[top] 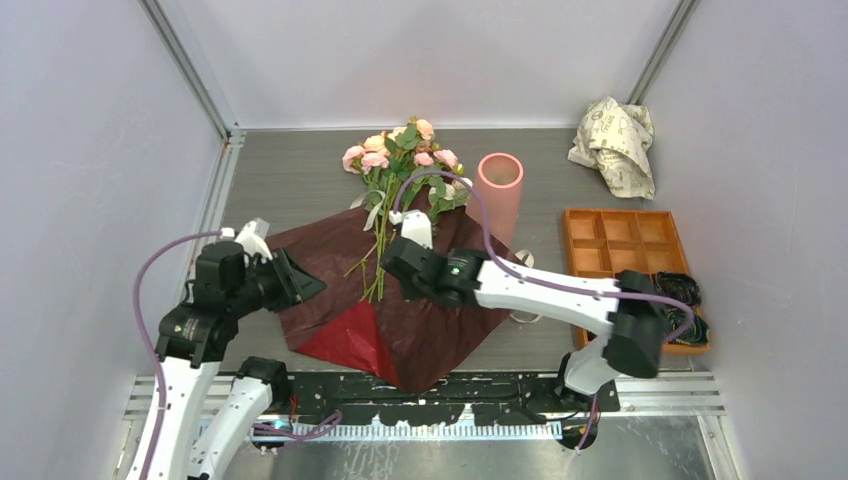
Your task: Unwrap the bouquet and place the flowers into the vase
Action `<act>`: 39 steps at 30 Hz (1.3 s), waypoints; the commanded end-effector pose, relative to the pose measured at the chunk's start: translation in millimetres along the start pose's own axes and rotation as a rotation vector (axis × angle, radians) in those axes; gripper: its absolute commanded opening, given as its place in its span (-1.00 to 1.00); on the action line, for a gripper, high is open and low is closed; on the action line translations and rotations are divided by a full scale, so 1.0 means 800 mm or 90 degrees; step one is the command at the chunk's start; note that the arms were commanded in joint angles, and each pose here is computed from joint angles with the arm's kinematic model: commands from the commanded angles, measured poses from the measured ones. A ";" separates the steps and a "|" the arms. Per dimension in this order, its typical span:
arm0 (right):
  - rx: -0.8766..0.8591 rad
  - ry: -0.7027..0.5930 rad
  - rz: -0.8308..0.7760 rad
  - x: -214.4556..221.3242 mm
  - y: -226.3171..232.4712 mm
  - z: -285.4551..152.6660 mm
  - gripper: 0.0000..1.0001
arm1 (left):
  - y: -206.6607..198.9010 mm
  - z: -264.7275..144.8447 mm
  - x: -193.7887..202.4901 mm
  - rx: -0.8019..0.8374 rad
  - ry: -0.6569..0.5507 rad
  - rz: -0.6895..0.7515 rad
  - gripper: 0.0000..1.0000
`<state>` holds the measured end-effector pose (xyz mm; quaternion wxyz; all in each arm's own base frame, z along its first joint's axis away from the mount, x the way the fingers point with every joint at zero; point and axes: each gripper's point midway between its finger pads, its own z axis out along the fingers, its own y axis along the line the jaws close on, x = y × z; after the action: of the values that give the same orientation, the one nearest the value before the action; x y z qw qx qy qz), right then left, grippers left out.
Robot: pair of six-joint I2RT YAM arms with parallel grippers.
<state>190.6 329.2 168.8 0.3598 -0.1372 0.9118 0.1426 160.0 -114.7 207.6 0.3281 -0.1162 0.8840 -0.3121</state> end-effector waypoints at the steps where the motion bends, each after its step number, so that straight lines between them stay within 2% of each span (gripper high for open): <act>1: -0.063 0.052 -0.001 -0.004 0.042 0.047 -0.99 | -0.013 -0.039 -0.037 -0.044 -0.066 0.022 -0.27; 7: -0.168 0.192 -0.049 0.039 0.116 0.094 -0.99 | -0.012 -0.068 -0.051 -0.089 -0.090 0.045 -0.26; 12: -0.287 0.278 -0.134 0.101 0.169 0.056 -0.99 | -0.010 -0.068 -0.052 -0.095 -0.091 0.047 -0.26; 19: -0.318 0.388 -0.215 0.207 0.156 0.002 -0.99 | -0.013 -0.057 -0.056 -0.089 -0.079 0.044 -0.27; 28: -0.325 0.452 -0.213 0.274 0.153 -0.024 -0.99 | -0.006 -0.044 -0.053 -0.092 -0.071 0.035 -0.27; 34: -0.276 0.439 -0.227 0.275 0.148 -0.011 -0.99 | -0.004 -0.033 -0.049 -0.086 -0.058 0.027 -0.27; 36: -0.238 0.408 -0.247 0.257 0.141 -0.010 -0.99 | -0.006 -0.031 -0.049 -0.081 -0.053 0.025 -0.27; 39: -0.162 0.318 -0.275 0.201 0.126 -0.014 -0.94 | -0.010 -0.033 -0.053 -0.079 -0.054 0.031 -0.27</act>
<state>-6.2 387.3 34.5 0.0196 -0.4105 0.8951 0.1727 164.4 -85.5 234.1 0.3409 -0.1422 0.9013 -0.2263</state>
